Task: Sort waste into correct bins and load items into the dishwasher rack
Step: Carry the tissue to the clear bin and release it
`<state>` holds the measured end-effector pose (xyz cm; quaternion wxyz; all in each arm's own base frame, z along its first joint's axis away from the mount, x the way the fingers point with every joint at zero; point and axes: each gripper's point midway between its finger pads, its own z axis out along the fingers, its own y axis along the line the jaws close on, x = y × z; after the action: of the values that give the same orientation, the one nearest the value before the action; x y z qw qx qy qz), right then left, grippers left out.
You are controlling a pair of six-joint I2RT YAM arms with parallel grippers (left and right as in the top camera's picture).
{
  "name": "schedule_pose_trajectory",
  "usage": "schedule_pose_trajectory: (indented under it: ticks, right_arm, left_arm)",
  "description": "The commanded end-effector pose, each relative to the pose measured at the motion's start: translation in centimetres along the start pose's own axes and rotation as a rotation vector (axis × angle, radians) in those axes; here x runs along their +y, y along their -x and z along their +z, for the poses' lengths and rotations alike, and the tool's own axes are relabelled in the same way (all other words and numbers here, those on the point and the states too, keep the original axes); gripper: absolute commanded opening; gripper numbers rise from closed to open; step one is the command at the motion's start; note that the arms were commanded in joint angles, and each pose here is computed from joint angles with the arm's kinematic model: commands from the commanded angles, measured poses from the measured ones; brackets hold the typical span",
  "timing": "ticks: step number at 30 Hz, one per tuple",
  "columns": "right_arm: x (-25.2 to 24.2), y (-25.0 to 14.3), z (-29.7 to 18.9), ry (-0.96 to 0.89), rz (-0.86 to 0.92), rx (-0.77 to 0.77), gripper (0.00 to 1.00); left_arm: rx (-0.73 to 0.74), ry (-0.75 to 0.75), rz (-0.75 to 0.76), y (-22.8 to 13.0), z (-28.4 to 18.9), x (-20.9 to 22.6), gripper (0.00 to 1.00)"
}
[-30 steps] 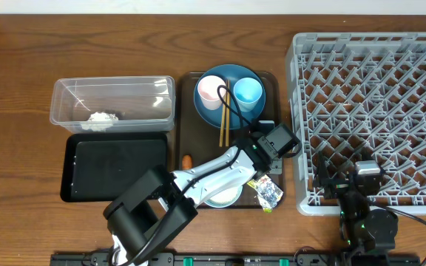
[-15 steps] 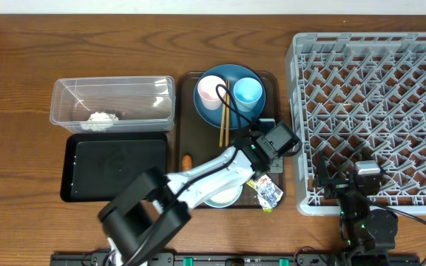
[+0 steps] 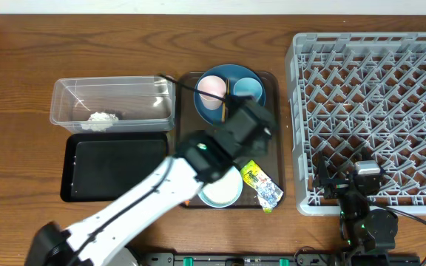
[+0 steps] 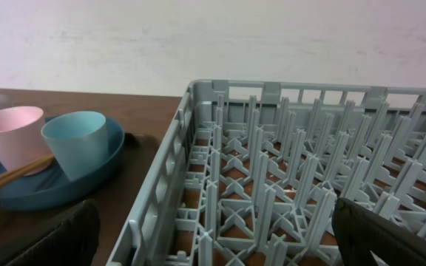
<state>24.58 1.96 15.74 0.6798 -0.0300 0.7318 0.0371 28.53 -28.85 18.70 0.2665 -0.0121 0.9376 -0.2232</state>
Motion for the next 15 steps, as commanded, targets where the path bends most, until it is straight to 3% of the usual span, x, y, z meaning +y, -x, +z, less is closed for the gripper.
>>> schedule_pose_trajectory:
  ticks: [1,15]
  right_arm:
    - [0.2,-0.1,0.0,0.006,-0.008,0.004,0.99]
    - [0.2,-0.1,0.0,0.006,-0.008,0.004,0.99]
  left_arm:
    - [-0.112,0.074,-0.03,4.1,-2.1,3.2,0.06]
    - [-0.207,0.392,-0.337,10.9,-4.4,20.1,0.06]
